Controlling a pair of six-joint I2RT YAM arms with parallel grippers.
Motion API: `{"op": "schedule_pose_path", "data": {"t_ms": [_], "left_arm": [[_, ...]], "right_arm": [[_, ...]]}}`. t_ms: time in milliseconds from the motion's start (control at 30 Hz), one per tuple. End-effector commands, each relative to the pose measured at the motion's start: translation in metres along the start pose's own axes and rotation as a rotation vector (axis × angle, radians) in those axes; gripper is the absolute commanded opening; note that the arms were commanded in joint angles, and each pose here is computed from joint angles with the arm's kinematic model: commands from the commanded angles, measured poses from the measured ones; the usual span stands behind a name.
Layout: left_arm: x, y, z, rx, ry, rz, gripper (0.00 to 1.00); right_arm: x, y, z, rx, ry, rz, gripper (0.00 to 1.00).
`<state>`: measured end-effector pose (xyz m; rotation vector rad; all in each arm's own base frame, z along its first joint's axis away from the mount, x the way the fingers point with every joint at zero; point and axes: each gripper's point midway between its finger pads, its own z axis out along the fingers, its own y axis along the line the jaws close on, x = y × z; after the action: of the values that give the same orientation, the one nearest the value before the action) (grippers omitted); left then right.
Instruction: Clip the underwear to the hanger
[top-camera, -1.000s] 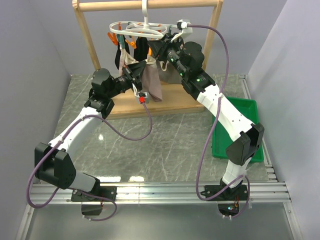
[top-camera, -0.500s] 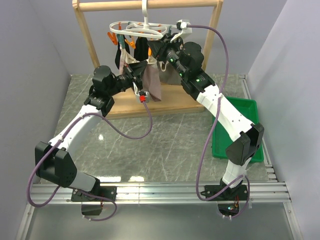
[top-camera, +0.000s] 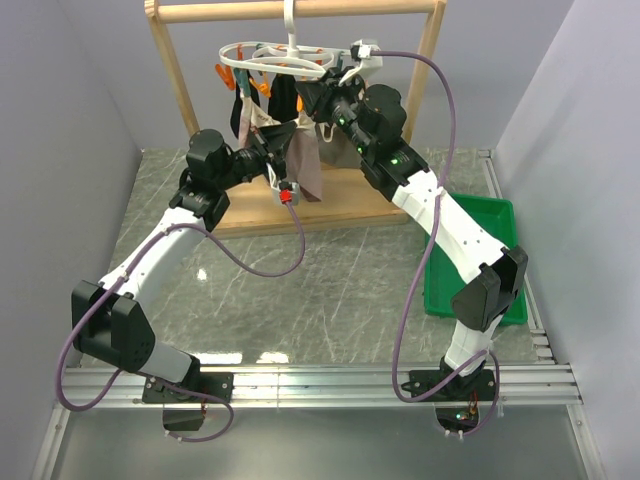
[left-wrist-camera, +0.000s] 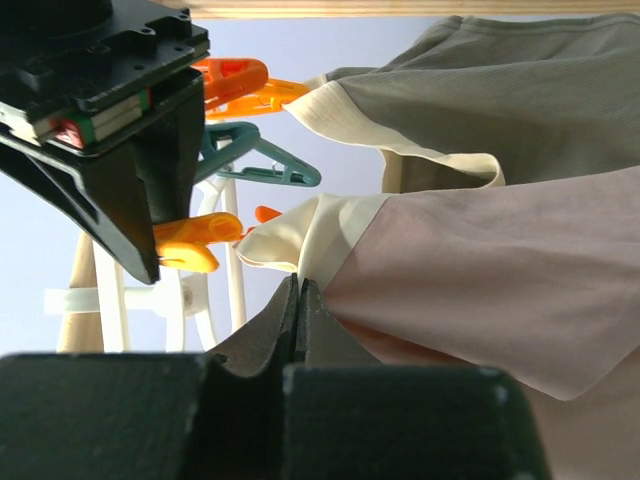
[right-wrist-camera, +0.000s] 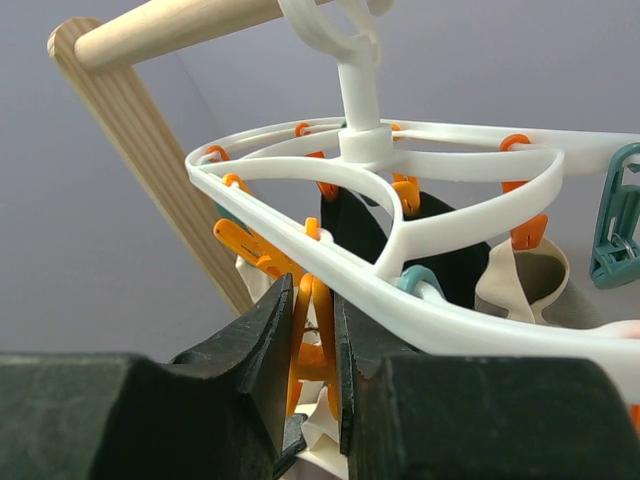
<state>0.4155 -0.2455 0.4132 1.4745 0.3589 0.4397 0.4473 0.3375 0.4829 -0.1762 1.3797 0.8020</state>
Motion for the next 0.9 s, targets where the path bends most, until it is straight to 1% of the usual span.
{"op": "schedule_pose_path", "data": {"t_ms": [0,300,433,867], "left_arm": [[-0.012,0.035,-0.001,-0.064,-0.054,0.052,0.00],[-0.014,0.043,-0.003,-0.083,-0.058,0.037,0.00],[-0.015,0.045,-0.004,-0.089,-0.057,0.053,0.00],[-0.012,0.054,-0.002,-0.120,-0.053,0.024,0.00]], "right_arm": [[0.022,0.015,-0.005,-0.034,0.072,-0.027,0.00],[0.022,0.018,-0.004,-0.031,0.060,-0.068,0.00],[0.025,0.020,-0.005,-0.037,0.062,-0.090,0.00],[0.027,0.017,-0.007,-0.009,0.051,-0.142,0.00]]}}
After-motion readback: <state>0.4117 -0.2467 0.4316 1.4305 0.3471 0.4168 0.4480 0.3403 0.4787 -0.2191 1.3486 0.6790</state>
